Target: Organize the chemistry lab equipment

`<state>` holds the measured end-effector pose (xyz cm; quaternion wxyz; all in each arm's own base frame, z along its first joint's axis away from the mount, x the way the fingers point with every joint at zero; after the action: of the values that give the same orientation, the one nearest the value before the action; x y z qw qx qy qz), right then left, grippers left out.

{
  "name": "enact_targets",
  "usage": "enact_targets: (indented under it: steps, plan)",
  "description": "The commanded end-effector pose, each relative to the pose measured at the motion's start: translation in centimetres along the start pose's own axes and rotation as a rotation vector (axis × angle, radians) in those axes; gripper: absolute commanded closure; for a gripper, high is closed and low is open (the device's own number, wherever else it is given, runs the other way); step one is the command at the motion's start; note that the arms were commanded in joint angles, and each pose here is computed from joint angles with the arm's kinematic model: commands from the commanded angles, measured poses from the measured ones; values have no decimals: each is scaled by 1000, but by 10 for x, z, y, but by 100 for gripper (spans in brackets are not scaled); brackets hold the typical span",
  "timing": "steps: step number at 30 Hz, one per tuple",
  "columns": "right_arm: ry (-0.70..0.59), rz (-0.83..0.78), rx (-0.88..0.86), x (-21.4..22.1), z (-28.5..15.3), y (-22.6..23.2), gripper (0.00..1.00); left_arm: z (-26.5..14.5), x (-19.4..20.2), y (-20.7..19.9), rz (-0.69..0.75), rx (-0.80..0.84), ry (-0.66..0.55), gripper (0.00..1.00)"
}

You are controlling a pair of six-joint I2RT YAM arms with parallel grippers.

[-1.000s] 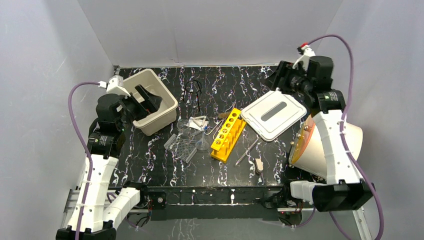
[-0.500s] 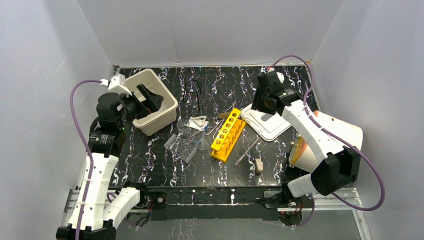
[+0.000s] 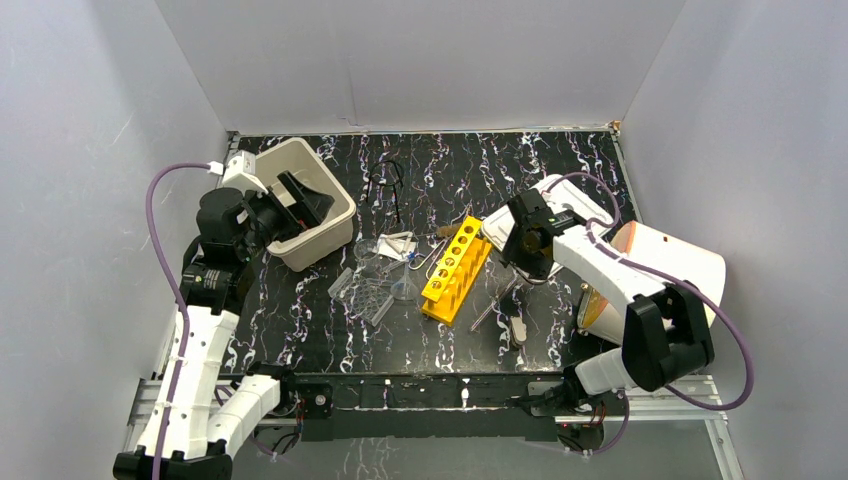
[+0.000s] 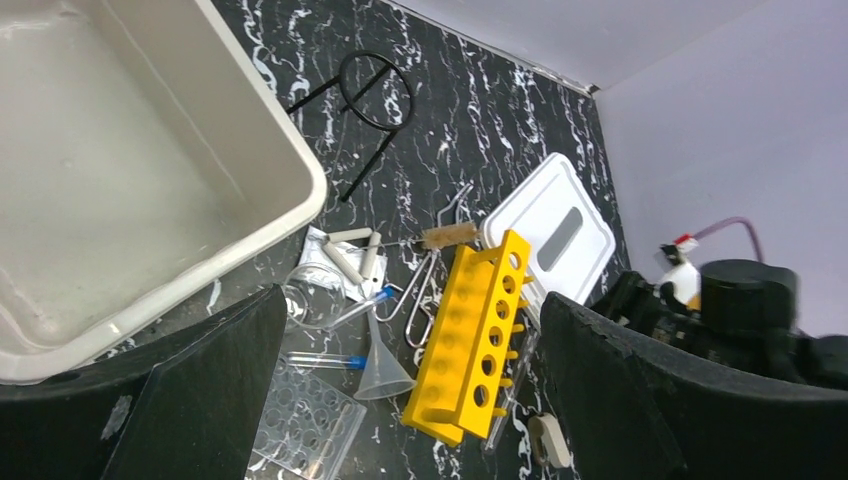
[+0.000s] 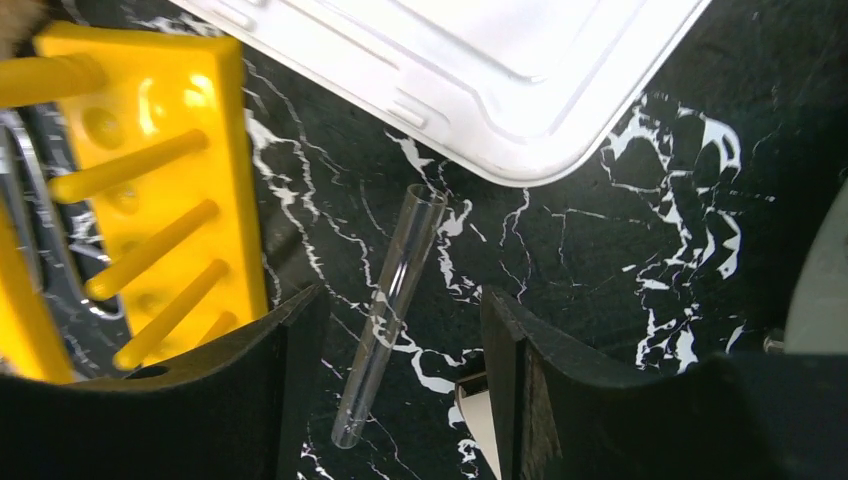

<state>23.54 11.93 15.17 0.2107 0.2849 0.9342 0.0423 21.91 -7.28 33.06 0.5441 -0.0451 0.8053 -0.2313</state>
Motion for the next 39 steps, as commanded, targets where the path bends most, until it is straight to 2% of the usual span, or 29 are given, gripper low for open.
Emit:
enact_targets:
  steps: [1,4,8,15,18,21,33,39]
  plan:
    - [37,60,32,8,21,3,34,-5,-5,-14,1,104,-11,2]
    - [77,45,39,12,32,8,35,-6,-6,-19,1,144,-8,2]
    - [64,55,-8,11,41,15,37,-8,-6,-23,5,178,-5,2]
    - [37,129,97,18,53,-2,41,-13,-7,-24,4,178,-16,2]
    - [38,129,116,22,56,-8,45,-13,-8,-24,4,176,-16,2]
    - [43,118,108,24,59,-9,58,-14,-8,-25,6,177,-12,2]
    - [44,176,103,31,71,-11,60,-14,-5,-29,14,226,16,2]
    - [59,216,136,35,79,-12,53,-15,-1,-31,-12,248,39,2]
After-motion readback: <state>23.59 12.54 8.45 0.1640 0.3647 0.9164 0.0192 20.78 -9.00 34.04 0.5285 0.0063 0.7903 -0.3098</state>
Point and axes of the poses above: each gripper's point midway between its finger pads, its own z axis out along the fingers, its own y axis along the line the jaws close on, x = y × z, the point moved 7 cm from there along -z, back along the fingers, and after that the axes turned 11 degrees about z, right-handed, at the moved point
